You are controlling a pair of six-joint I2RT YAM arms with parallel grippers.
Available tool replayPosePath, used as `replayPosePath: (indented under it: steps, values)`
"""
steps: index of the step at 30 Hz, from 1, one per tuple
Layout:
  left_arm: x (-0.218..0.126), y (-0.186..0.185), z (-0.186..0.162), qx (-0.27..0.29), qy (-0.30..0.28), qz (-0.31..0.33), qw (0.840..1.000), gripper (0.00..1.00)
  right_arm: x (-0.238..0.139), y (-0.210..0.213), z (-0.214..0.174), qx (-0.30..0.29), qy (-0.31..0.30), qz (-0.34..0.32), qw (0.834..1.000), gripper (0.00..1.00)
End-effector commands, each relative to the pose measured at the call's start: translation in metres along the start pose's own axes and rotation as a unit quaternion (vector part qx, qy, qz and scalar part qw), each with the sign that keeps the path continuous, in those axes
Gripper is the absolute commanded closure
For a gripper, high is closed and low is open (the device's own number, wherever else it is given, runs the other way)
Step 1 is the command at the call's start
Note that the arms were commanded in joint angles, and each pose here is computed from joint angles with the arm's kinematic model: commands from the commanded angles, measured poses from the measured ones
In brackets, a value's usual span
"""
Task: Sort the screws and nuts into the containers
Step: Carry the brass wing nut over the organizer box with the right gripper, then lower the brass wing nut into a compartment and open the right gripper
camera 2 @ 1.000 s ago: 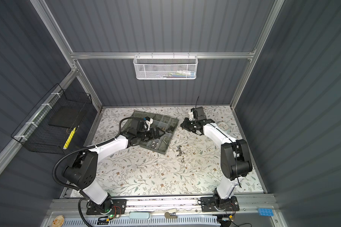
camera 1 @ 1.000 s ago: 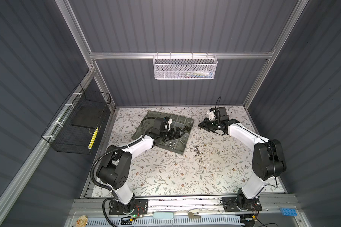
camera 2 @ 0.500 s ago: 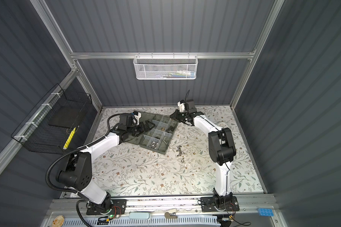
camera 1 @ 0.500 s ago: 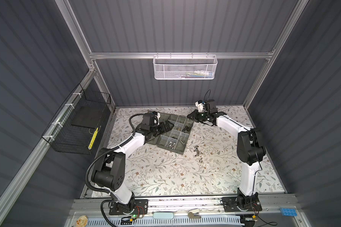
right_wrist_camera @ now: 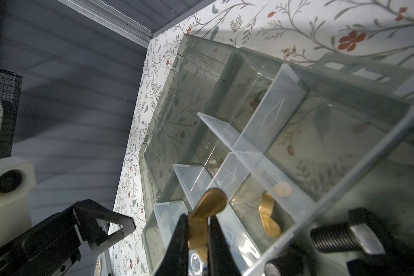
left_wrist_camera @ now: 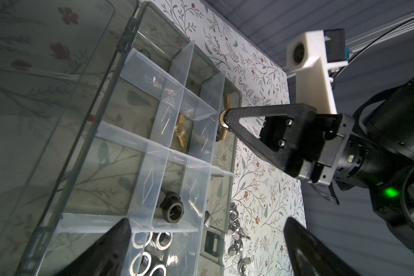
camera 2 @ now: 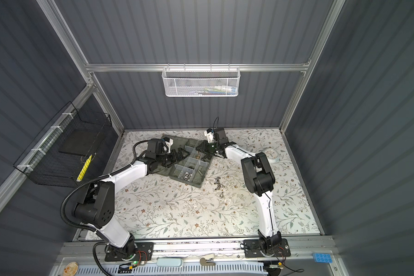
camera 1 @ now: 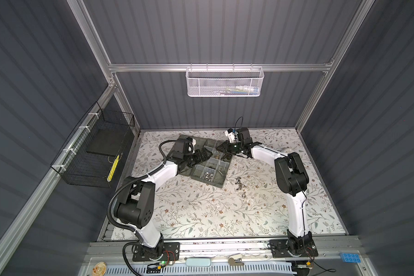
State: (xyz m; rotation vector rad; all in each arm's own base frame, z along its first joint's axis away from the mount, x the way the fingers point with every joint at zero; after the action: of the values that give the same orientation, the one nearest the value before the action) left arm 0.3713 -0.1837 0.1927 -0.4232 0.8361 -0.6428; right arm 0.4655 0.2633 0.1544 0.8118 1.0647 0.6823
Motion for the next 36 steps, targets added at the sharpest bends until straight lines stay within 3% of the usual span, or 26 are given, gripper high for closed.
replayPosePath:
  steps: [1, 12, 20, 36]
  values:
    - [0.004, -0.001, 0.001, -0.011, 0.0, -0.02, 1.0, 0.0, 0.009, -0.003, 0.005, -0.008, -0.001, 0.016, 1.0, 0.89]
    - [0.003, -0.002, 0.0, -0.011, -0.001, -0.021, 1.0, 0.0, 0.019, -0.022, -0.003, 0.014, 0.005, -0.003, 1.0, 0.84]
    - [0.003, -0.001, -0.001, -0.011, -0.001, -0.02, 1.0, 0.0, 0.021, -0.029, -0.005, 0.02, 0.005, -0.012, 1.0, 0.73]
    - [0.003, -0.004, 0.0, -0.007, -0.004, -0.024, 1.0, 0.0, 0.018, -0.028, -0.004, 0.013, -0.003, -0.008, 1.0, 0.67]
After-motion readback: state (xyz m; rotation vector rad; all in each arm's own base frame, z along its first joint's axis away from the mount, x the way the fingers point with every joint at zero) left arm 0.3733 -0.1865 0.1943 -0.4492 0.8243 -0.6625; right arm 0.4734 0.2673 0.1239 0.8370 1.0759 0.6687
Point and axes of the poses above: each gripper's point midway between its finger pads, its own x axis out along the fingers, its own y axis along the line the jaws close on, z = x × y, the point moved 8 cm from there along -x, back along the fingers, and after that the axes turned 14 degrees about x, right-handed, at the moved point
